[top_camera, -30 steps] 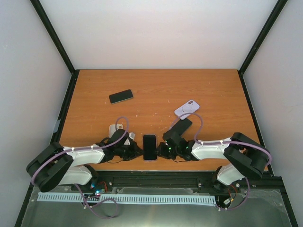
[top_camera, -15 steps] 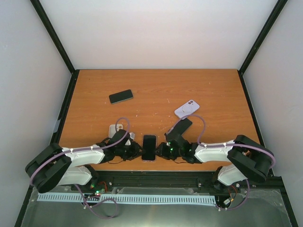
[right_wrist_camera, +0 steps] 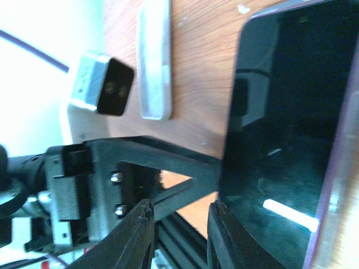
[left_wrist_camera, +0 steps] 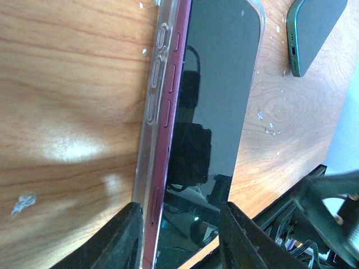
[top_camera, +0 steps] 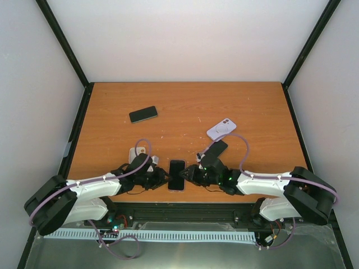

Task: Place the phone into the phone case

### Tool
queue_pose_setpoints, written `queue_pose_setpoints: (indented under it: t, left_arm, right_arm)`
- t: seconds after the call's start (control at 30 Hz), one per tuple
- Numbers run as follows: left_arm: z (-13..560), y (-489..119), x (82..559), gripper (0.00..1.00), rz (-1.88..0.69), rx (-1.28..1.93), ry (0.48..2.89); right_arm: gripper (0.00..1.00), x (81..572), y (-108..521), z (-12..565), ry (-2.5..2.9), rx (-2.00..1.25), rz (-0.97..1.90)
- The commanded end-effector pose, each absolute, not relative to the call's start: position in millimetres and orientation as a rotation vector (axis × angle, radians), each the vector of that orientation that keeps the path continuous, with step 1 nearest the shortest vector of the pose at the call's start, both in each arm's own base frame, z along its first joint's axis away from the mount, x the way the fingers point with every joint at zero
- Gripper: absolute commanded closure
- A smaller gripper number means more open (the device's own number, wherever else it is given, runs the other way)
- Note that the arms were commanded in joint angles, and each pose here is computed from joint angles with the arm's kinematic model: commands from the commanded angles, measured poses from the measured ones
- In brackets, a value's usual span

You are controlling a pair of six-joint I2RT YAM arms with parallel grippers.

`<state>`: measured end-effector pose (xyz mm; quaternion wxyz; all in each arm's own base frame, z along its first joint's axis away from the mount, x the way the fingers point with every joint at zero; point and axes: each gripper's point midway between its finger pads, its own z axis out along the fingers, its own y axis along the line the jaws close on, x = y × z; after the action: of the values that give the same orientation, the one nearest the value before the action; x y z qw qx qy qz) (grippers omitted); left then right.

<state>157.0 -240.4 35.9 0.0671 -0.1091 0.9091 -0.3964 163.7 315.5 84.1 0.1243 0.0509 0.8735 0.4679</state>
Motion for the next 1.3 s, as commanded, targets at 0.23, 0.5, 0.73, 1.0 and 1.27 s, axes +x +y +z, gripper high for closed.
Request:
queue_pose_setpoints:
  t: [0.23, 0.5, 0.73, 1.0, 1.27]
  left_arm:
    - [34, -243, 161, 0.68, -1.154, -0.285, 2.739]
    - [24, -240, 157, 0.77, -1.147, -0.295, 2.755]
    - [24, -242, 157, 0.78, -1.156, -0.296, 2.761]
    - [29, -243, 155, 0.71, -1.198, -0.31, 2.741]
    - [47, -249, 154, 0.64, -1.305, -0.291, 2.684]
  right_arm:
    - [0.61, 174, 285, 32, 2.668, 0.202, 0.974]
    - [0.57, 171, 309, 22, 2.682, 0.171, 1.108]
    - [0.55, 166, 340, 64, 2.559, 0.118, 1.466]
    - [0.53, 162, 352, 107, 2.406, 0.107, 1.719]
    - [0.53, 162, 355, 124, 2.321, 0.123, 1.828]
